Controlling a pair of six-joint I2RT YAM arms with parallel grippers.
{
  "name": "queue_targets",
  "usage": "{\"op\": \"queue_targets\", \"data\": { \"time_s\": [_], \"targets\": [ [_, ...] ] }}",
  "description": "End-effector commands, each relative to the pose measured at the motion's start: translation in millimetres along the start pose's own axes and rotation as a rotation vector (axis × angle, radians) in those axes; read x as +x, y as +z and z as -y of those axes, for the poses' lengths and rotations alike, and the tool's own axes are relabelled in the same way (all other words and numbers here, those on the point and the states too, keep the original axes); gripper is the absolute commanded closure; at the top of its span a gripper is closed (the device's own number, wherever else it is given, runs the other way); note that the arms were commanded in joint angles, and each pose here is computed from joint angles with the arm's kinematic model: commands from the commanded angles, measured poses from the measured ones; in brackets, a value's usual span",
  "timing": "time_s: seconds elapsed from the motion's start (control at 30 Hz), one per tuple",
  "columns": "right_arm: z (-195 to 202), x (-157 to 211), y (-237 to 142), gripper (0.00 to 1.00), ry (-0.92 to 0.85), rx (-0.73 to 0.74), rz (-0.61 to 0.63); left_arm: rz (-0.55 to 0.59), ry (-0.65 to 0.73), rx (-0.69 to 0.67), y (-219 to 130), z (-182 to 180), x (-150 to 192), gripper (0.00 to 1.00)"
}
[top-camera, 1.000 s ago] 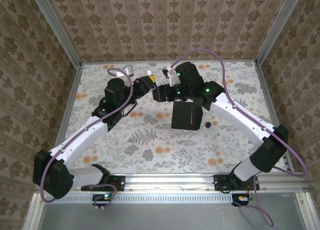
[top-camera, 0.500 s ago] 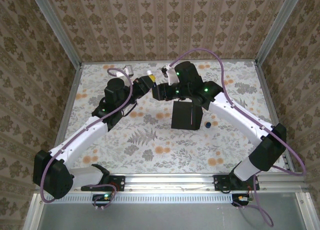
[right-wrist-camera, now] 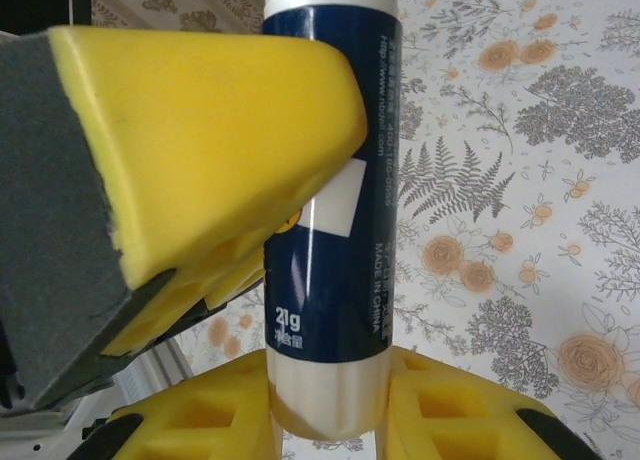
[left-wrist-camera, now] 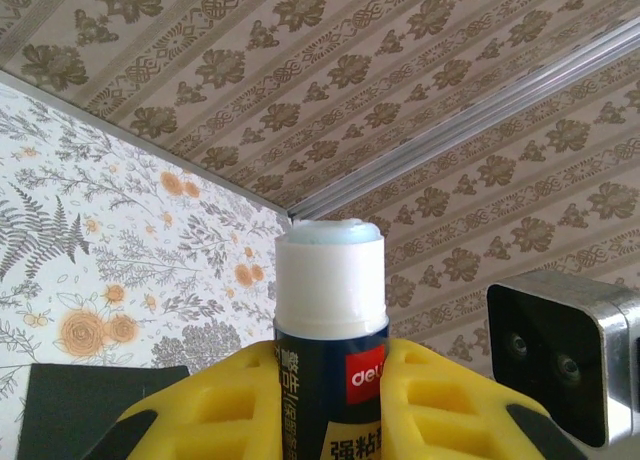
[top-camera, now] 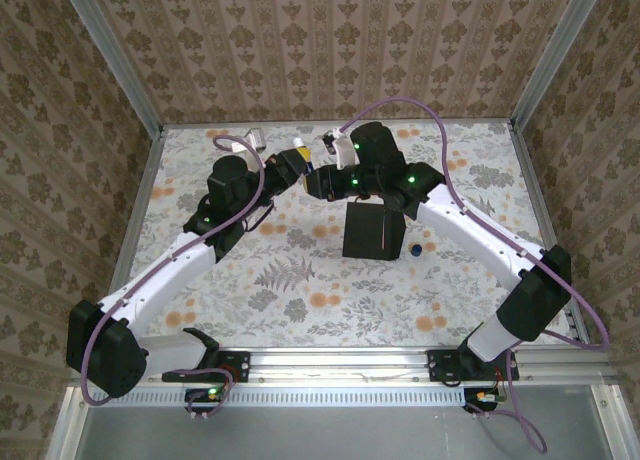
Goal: Place the letter into the envelope and seal it
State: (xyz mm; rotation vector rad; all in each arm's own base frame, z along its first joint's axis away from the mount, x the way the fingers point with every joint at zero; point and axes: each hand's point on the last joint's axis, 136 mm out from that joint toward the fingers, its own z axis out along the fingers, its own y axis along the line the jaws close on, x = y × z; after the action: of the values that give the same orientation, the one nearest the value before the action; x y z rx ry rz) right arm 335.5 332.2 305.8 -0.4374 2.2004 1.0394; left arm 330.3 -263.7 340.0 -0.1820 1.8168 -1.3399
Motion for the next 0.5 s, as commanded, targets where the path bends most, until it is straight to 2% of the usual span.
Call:
{"op": "queue_targets", "data": {
  "time_s": [0.0, 0.13, 0.47],
  "targets": [
    [-8.9, -15.2, -13.8, 0.74, 0.008, -0.059, 0.063, 0.007, 0.009, 0.098, -2.7, 28.0, -6.7, 1.0],
    [-11.9, -21.4, -20.3, 0.74, 0.034, -0.139, 0.085, -0.007, 0.012, 0.123, -1.6, 32.0, -5.0, 1.0],
    [-45.7, -44.9, -61.0, 0.73, 0.058, -0.516, 0.137, -0.063, 0.071, 0.284, -9.1, 61.9, 0.2, 1.0]
  ]
}}
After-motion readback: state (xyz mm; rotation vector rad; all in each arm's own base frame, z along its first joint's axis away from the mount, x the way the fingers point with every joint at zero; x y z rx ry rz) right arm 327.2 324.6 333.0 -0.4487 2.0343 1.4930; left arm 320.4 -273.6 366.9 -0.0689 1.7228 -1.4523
